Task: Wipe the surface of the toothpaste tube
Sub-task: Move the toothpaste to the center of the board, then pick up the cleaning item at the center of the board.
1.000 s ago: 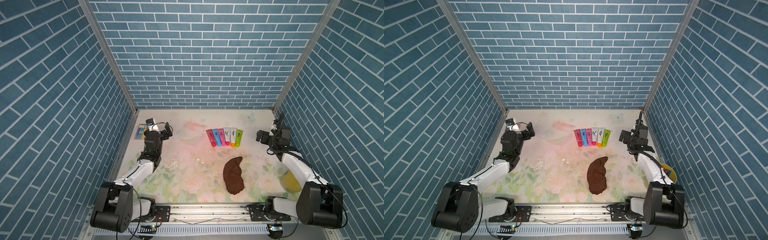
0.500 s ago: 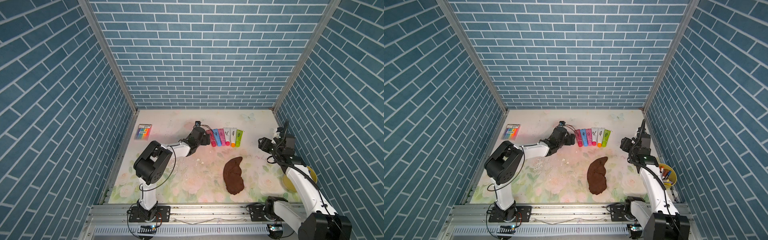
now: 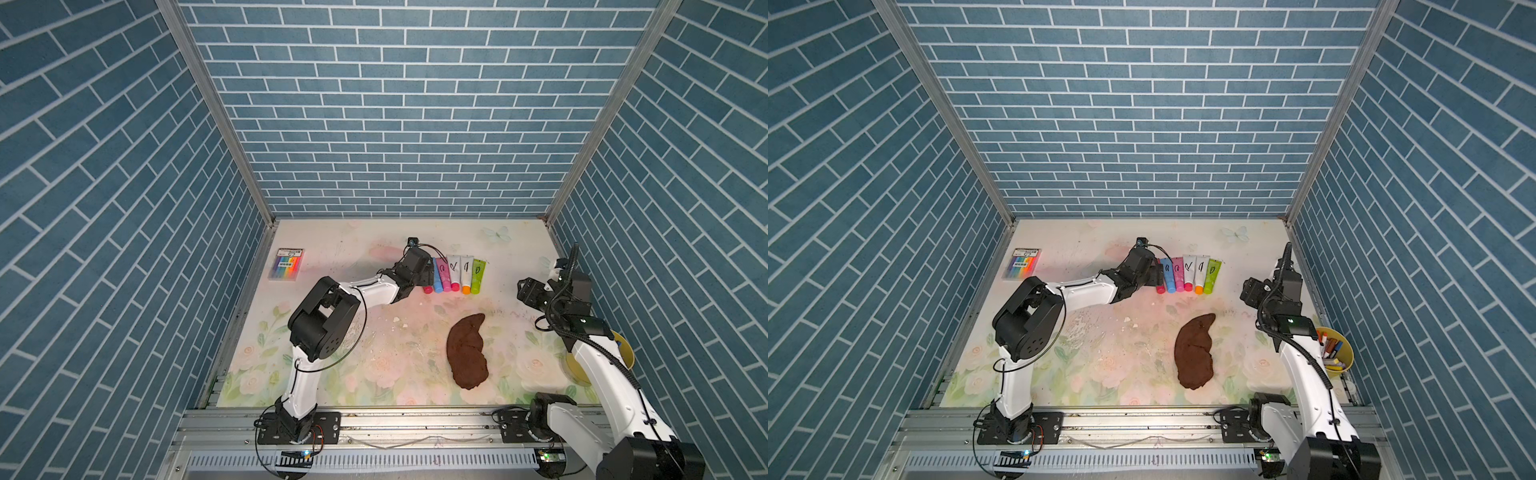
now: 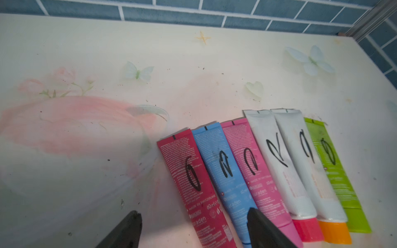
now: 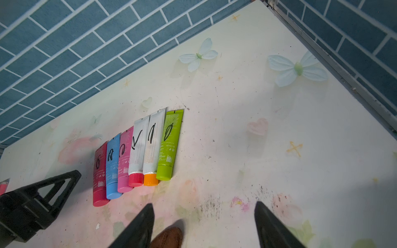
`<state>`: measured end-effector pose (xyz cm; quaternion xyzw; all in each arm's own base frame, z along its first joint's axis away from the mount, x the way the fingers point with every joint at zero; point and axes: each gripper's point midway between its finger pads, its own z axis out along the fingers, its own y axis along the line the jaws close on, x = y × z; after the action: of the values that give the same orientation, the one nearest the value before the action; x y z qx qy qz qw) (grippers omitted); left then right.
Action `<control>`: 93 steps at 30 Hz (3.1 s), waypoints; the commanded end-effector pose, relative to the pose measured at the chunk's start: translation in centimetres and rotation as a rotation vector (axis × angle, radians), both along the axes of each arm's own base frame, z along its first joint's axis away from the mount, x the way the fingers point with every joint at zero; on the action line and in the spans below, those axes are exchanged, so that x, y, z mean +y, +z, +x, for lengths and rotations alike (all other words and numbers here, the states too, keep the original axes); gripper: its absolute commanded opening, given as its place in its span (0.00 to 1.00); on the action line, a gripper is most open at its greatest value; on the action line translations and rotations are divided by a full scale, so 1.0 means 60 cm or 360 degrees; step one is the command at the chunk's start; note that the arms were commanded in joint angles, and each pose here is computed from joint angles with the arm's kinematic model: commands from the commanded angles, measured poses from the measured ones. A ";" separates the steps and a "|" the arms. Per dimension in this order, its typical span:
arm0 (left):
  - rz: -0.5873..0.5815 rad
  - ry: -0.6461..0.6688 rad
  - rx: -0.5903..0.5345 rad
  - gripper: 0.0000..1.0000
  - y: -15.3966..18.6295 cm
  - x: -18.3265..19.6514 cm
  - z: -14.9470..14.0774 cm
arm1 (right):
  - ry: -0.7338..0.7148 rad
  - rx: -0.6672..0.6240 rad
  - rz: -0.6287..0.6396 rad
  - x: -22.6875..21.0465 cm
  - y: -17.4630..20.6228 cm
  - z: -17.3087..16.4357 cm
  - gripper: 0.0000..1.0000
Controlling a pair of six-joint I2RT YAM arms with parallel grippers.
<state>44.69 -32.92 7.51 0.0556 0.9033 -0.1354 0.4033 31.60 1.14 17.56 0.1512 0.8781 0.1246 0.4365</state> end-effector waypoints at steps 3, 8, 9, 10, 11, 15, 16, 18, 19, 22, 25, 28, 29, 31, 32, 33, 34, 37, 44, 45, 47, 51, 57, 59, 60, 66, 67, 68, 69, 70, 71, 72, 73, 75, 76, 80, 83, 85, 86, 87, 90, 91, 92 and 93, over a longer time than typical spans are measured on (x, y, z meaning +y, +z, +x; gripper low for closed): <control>0.0135 -0.0049 0.0118 0.82 -0.043 -0.009 -0.018 | -0.0057 0.0006 0.0001 -0.007 -0.001 -0.005 0.73; 0.0200 -0.0069 0.0143 0.78 -0.051 -0.018 -0.028 | -0.0055 0.0002 0.0000 -0.006 0.002 -0.007 0.72; 0.0216 -0.0063 0.0149 0.77 -0.055 -0.016 -0.031 | -0.0055 0.0002 -0.0001 -0.006 0.002 -0.008 0.72; 0.0227 -0.0059 0.0148 0.77 -0.057 -0.014 -0.034 | -0.0056 0.0000 -0.0001 -0.007 0.003 -0.008 0.72; 0.0230 -0.0066 0.0147 0.76 -0.059 -0.015 -0.037 | -0.0053 -0.0001 -0.0003 -0.006 0.003 -0.009 0.72; 0.0230 -0.0104 0.0191 0.76 -0.073 -0.021 -0.046 | -0.0051 -0.0011 0.0002 -0.005 0.005 -0.008 0.72; 0.0231 -0.0116 0.0199 0.76 -0.075 -0.023 -0.048 | -0.0046 -0.0010 0.0005 -0.004 0.005 -0.008 0.72; 0.0238 -0.0127 0.0209 0.76 -0.078 -0.026 -0.050 | -0.0038 -0.0002 0.0010 -0.002 0.003 -0.008 0.72; 0.0243 -0.0132 0.0216 0.76 -0.081 -0.028 -0.052 | -0.0039 -0.0001 0.0010 -0.003 0.003 -0.008 0.71; 0.0245 -0.0139 0.0237 0.72 -0.087 -0.026 -0.057 | -0.0039 -0.0007 0.0004 -0.003 0.008 -0.010 0.71; 0.0275 -0.0135 0.0243 0.70 -0.089 -0.017 -0.062 | -0.0044 -0.0014 -0.0003 -0.005 0.011 -0.014 0.71; 0.0300 -0.0127 0.0232 0.70 -0.087 -0.006 -0.066 | -0.0040 -0.0025 -0.0003 -0.004 0.014 -0.015 0.69; 0.0306 -0.0122 0.0232 0.69 -0.087 -0.003 -0.067 | -0.0037 -0.0023 0.0002 -0.003 0.013 -0.016 0.69; 0.0314 -0.0114 0.0229 0.69 -0.086 0.003 -0.070 | -0.0034 -0.0023 0.0006 -0.002 0.013 -0.014 0.68; 0.0312 -0.0114 0.0226 0.69 -0.084 0.004 -0.071 | -0.0035 -0.0020 0.0006 -0.002 0.012 -0.014 0.68; 0.0313 -0.0112 0.0225 0.69 -0.083 0.007 -0.073 | -0.0035 -0.0020 0.0006 -0.002 0.012 -0.014 0.67; 0.0310 -0.0107 0.0219 0.69 -0.081 0.009 -0.074 | -0.0035 -0.0020 0.0006 -0.002 0.012 -0.013 0.67; 0.0300 -0.0100 0.0207 0.69 -0.077 0.013 -0.076 | -0.0033 -0.0017 0.0008 -0.001 0.011 -0.012 0.67; 0.0273 -0.0134 0.0185 0.69 -0.071 0.010 -0.078 | -0.0029 -0.0020 0.0009 0.000 0.011 -0.011 0.66; 0.0267 -0.0143 0.0183 0.66 -0.073 0.007 -0.078 | -0.0029 -0.0019 0.0009 0.000 0.010 -0.011 0.66; 0.0247 -0.0157 0.0182 0.60 -0.072 0.002 -0.077 | -0.0026 -0.0019 0.0008 0.001 0.010 -0.010 0.65; 0.0237 -0.0166 0.0195 0.46 -0.074 0.000 -0.079 | 0.0021 -0.0016 0.0038 0.012 0.011 -0.010 0.64; 0.0250 -0.0156 0.0195 0.33 -0.066 0.026 -0.103 | 0.0196 0.0007 0.0143 0.058 0.023 -0.011 0.55; 0.0237 -0.0168 0.0195 0.29 -0.062 0.040 -0.123 | 0.0295 0.0048 0.0183 0.083 0.027 -0.014 0.53; 0.0229 -0.0176 0.0201 0.29 -0.063 0.049 -0.136 | 0.0344 0.0078 0.0198 0.097 0.027 -0.018 0.53; 0.0203 -0.0305 0.0221 0.28 -0.062 0.090 -0.231 | 0.0596 0.0373 0.0208 0.158 -0.011 -0.070 0.54; 0.0205 -0.0334 0.0219 0.28 -0.061 0.094 -0.246 | 0.0632 0.0421 0.0214 0.168 -0.020 -0.082 0.54; 0.0203 -0.0371 0.0215 0.28 -0.060 0.095 -0.258 | 0.0661 0.0460 0.0222 0.176 -0.029 -0.094 0.54; 0.0208 -0.0408 0.0203 0.28 -0.055 0.095 -0.272 | 0.0694 0.0504 0.0227 0.185 -0.039 -0.108 0.54; 0.0215 -0.0436 0.0185 0.28 -0.052 0.094 -0.285 | 0.0726 0.0543 0.0229 0.195 -0.047 -0.122 0.54; 0.0209 -0.0459 0.0166 0.28 -0.048 0.092 -0.296 | 0.0748 0.0582 0.0232 0.201 -0.056 -0.135 0.54; 0.0199 -0.0496 0.0156 0.28 -0.048 0.088 -0.312 | 0.0776 0.0615 0.0232 0.209 -0.063 -0.148 0.54; 0.0192 -0.0525 0.0147 0.28 -0.047 0.087 -0.324 | 0.0802 0.0654 0.0235 0.216 -0.073 -0.163 0.54; 0.0188 -0.0568 0.0123 0.28 -0.045 0.087 -0.346 | 0.0840 0.0707 0.0228 0.225 -0.089 -0.189 0.55; 0.0188 -0.0589 0.0113 0.29 -0.043 0.090 -0.355 | 0.0848 0.0727 0.0218 0.228 -0.098 -0.200 0.55; 0.0141 -0.0635 0.0047 0.34 -0.029 0.100 -0.373 | 0.0833 0.0791 0.0164 0.227 -0.139 -0.224 0.56; 0.0077 -0.0685 0.0038 0.44 -0.029 0.100 -0.387 | 0.0815 0.0872 0.0122 0.224 -0.175 -0.232 0.55; 0.0079 -0.0686 0.0037 0.49 -0.032 0.103 -0.389 | 0.0816 0.0885 0.0120 0.227 -0.190 -0.237 0.55; 0.0085 -0.0683 0.0039 0.50 -0.033 0.104 -0.390 | 0.0816 0.0875 0.0130 0.230 -0.192 -0.237 0.54; 0.0090 -0.0683 0.0042 0.50 -0.036 0.106 -0.391 | 0.0821 0.0872 0.0148 0.233 -0.196 -0.237 0.53; 0.0078 -0.0669 0.0058 0.52 -0.043 0.115 -0.398 | 0.0873 0.0890 0.0196 0.251 -0.198 -0.238 0.51; 0.0064 -0.0662 0.0059 0.54 -0.043 0.118 -0.400 | 0.0891 0.0898 0.0196 0.255 -0.198 -0.241 0.51; 0.0047 -0.0659 0.0061 0.58 -0.042 0.121 -0.403 | 0.0900 0.0899 0.0190 0.258 -0.199 -0.242 0.50; 0.0031 -0.0661 0.0061 0.62 -0.040 0.123 -0.407 | 0.0910 0.0896 0.0185 0.260 -0.200 -0.244 0.49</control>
<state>20.76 -25.55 4.60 0.2480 0.8854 -0.1895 0.3445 16.66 15.83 5.23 -0.0526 0.9654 0.2295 0.1120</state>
